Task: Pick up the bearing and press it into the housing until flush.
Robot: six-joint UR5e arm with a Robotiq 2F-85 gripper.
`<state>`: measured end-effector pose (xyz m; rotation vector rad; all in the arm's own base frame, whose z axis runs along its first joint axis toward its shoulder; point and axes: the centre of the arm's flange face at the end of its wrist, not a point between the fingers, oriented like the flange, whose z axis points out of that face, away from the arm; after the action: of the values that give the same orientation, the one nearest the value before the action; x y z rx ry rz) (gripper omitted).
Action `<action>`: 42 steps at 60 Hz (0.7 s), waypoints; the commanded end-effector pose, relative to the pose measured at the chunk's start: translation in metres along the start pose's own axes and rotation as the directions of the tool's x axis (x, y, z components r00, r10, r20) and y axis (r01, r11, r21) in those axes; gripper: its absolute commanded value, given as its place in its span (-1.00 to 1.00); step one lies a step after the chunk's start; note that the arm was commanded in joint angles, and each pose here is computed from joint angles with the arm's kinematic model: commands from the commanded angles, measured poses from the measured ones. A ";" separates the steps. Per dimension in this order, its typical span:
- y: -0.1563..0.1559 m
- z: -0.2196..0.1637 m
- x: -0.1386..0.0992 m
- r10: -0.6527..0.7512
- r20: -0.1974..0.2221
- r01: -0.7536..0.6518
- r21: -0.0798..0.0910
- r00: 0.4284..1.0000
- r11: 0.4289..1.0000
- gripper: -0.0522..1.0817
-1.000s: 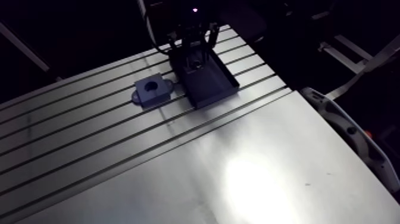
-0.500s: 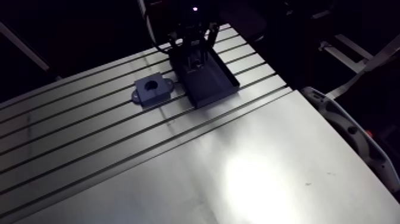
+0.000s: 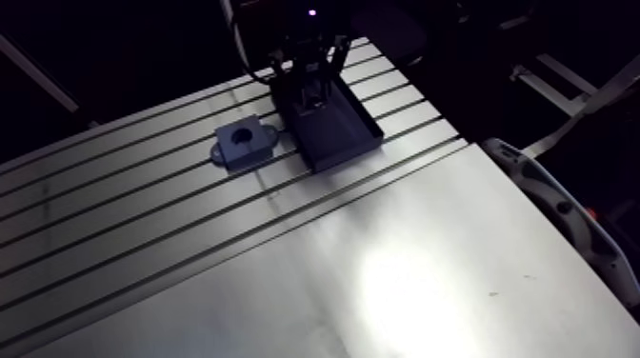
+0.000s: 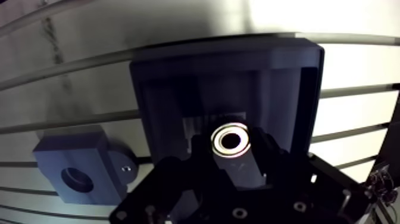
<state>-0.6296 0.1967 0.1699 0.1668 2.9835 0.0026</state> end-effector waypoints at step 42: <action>0.000 0.001 0.001 0.000 0.001 0.000 -0.001 1.000 1.000 0.09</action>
<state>-0.6302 0.1969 0.1683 0.1657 2.9813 0.0032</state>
